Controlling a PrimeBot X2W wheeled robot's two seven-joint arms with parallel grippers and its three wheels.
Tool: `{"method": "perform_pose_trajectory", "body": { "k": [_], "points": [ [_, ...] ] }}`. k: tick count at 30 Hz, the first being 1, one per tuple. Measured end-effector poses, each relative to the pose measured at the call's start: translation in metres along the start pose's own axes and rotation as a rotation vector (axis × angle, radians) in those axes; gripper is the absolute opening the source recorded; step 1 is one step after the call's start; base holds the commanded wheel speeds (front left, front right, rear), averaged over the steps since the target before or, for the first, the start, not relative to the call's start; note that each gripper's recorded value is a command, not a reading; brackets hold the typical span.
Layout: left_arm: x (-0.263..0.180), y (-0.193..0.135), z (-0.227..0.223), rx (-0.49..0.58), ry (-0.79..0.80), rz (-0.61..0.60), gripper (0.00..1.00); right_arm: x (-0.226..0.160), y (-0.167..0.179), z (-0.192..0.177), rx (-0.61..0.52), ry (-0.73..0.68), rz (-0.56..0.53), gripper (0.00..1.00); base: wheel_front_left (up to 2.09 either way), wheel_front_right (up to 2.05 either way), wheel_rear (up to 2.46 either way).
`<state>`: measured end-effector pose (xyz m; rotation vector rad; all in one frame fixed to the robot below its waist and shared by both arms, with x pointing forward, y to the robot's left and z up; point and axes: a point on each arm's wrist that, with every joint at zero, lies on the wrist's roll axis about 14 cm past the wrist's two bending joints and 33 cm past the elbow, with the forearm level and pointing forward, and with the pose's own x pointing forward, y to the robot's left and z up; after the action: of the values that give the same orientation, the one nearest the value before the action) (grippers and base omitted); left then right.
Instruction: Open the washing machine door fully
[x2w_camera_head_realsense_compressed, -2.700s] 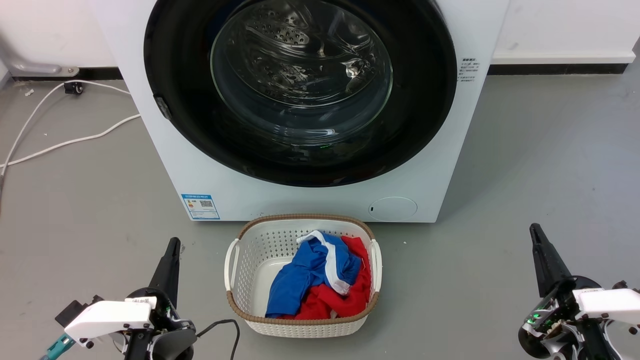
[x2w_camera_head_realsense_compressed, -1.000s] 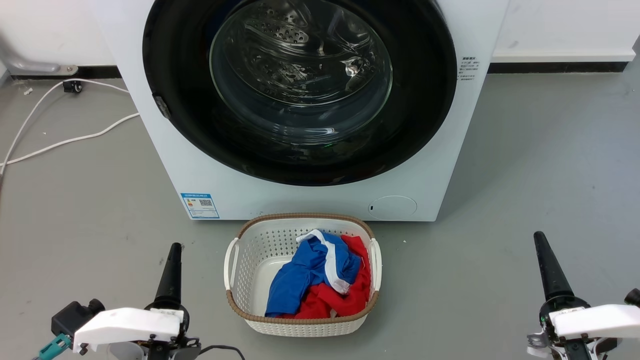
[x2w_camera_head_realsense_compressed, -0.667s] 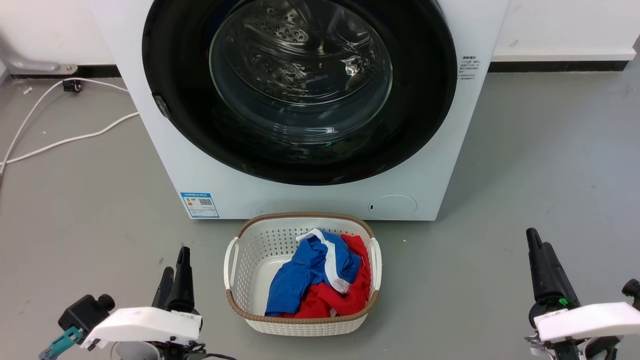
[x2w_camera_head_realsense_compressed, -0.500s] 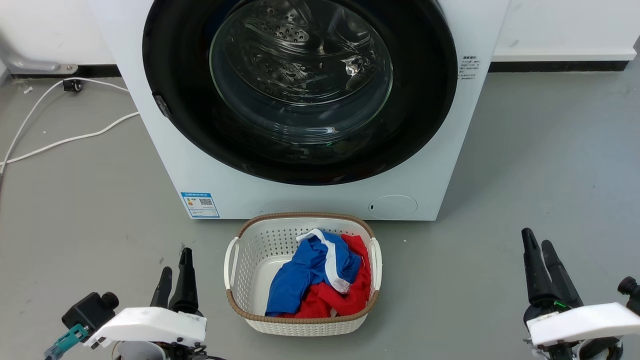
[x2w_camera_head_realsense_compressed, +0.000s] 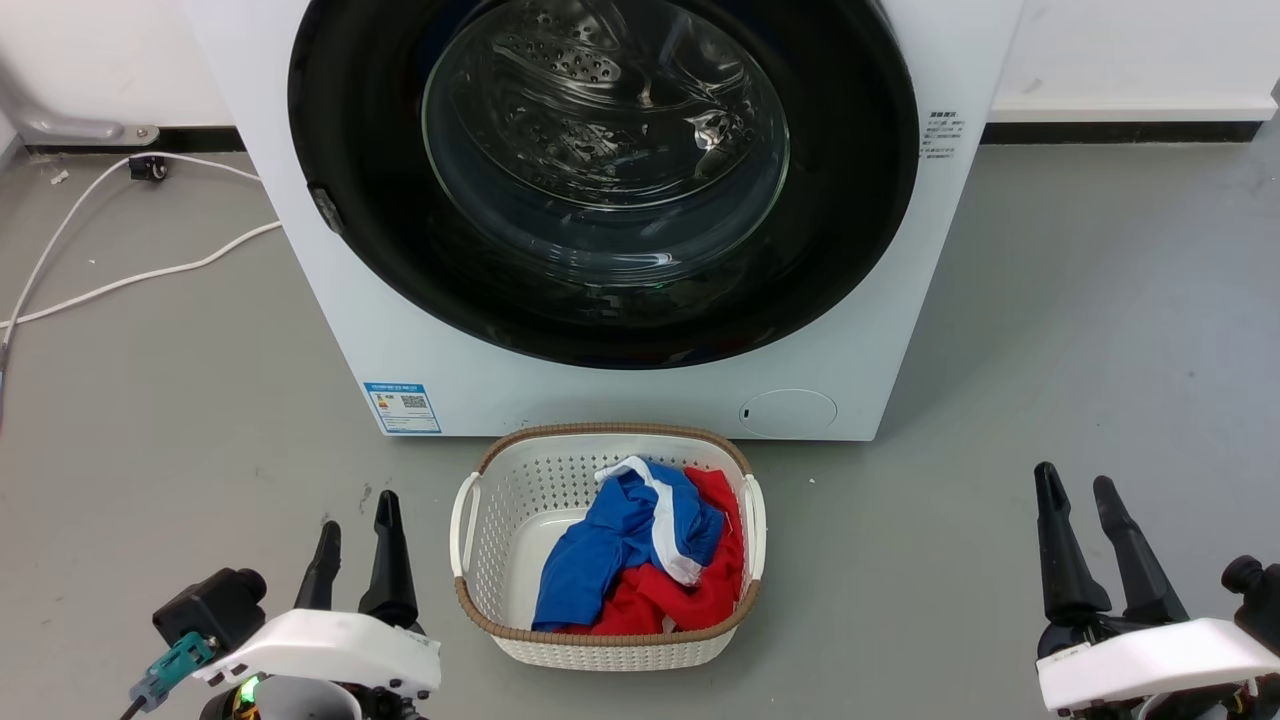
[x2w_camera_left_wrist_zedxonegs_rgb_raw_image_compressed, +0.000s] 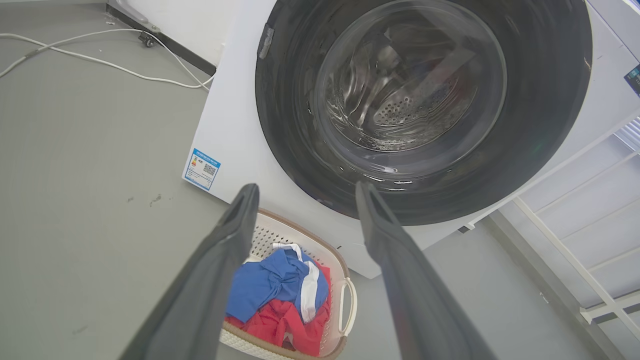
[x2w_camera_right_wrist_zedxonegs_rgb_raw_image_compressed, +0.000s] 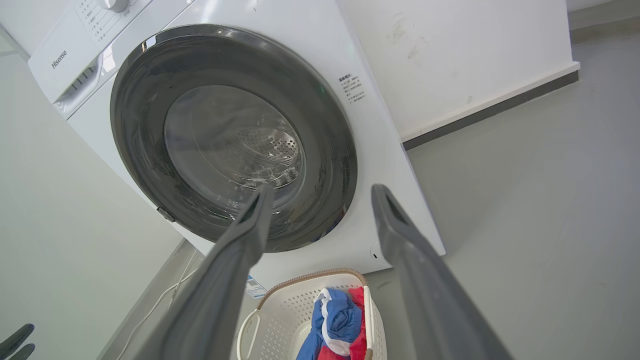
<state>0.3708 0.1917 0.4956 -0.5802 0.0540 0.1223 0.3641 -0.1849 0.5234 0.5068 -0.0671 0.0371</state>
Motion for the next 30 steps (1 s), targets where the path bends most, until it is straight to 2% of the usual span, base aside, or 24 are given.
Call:
{"method": "perform_pose_trajectory", "body": {
  "k": [30],
  "points": [
    [-0.009, -0.023, 0.007, 0.292, -0.095, -0.094, 1.00, -0.009, 0.009, 0.010, -0.270, -0.057, 0.044, 1.00, 0.00, 0.00, 0.00]
  ]
}}
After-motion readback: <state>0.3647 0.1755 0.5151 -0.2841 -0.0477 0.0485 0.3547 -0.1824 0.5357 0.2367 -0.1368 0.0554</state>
